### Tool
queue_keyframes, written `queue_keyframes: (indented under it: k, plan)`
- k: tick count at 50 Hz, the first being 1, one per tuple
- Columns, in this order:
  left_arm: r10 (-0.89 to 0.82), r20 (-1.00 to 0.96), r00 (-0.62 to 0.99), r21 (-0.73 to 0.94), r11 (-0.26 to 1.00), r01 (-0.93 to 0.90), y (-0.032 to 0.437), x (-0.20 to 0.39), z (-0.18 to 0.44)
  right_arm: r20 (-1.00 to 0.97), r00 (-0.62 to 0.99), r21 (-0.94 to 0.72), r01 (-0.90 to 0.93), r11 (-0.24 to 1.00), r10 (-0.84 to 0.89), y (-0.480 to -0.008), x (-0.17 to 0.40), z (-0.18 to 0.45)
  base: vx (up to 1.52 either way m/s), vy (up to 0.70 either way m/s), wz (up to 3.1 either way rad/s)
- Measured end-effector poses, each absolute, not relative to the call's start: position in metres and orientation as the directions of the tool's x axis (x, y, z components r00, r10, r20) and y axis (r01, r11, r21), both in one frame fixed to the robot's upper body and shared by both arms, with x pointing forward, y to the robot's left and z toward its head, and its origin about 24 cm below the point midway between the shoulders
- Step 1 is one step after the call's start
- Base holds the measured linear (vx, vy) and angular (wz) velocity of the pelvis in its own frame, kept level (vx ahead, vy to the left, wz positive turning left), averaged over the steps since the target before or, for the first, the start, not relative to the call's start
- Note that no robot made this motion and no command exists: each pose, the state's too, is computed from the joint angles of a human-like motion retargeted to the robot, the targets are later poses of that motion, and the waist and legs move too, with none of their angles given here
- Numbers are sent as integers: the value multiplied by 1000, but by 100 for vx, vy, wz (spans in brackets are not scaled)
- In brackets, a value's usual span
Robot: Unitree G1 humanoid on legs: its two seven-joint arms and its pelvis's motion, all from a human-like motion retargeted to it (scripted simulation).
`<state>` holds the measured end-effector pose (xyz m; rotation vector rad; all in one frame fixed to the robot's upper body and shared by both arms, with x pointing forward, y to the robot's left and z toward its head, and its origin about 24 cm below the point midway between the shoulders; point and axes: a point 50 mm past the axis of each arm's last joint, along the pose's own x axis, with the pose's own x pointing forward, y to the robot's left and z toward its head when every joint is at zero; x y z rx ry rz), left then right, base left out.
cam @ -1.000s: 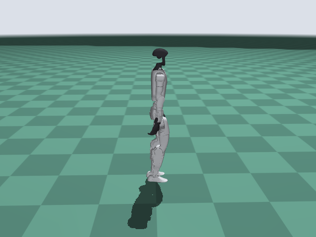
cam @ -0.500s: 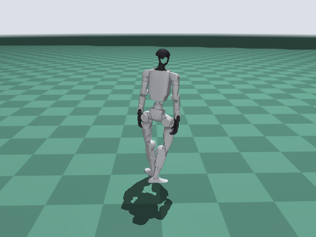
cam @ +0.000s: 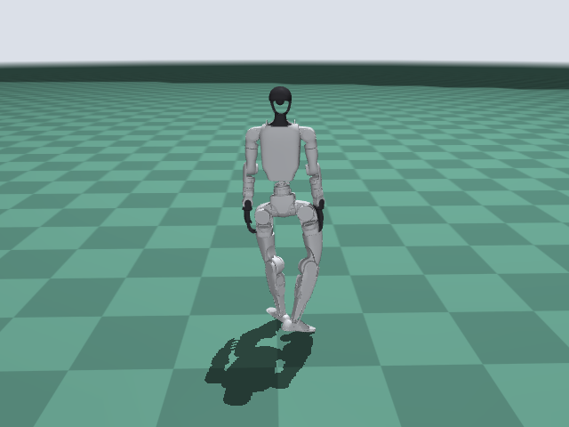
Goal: In place motions
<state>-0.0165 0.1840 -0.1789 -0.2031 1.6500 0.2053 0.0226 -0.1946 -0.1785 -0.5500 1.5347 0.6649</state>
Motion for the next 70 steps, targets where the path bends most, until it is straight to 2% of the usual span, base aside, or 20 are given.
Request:
queue_keyframes:
  k: [7,12,21,31,40,45,54,61,70]
  plan:
    - [36,-999,35,30,987,-156,208,29,-176,-990,-117,131,-596,792,76,-190,10,-179,-6,-18,99]
    - [51,-992,119,36,992,-120,215,57,-173,-982,-179,156,-620,769,55,-192,-7,-179,-1,-8,156]
    - [3,-990,138,-9,997,-83,192,66,-175,-945,-326,206,-614,762,-6,-202,-43,-174,14,9,50]
    - [-23,-999,46,-30,987,-160,183,31,-179,-976,-206,179,-592,786,67,-191,-13,-178,3,6,-13]
    - [-43,-999,5,-43,975,-219,177,12,-181,-990,-99,138,-663,736,97,-183,15,-180,-1,4,-37]
    - [-59,-997,41,-66,975,-211,178,27,-180,-992,-71,125,-680,723,104,-180,24,-180,-11,-3,-4]
    - [-32,-979,201,-35,999,-8,193,85,-172,-996,-42,84,-729,679,78,-185,35,-179,-20,-1,-163]
    - [-10,-968,250,-17,999,-28,204,101,-167,-998,-19,55,-724,687,60,-193,52,-176,-22,9,-372]
    - [32,-984,178,13,995,-103,209,79,-171,-1000,-1,9,-656,755,11,-201,68,-173,-10,17,-416]
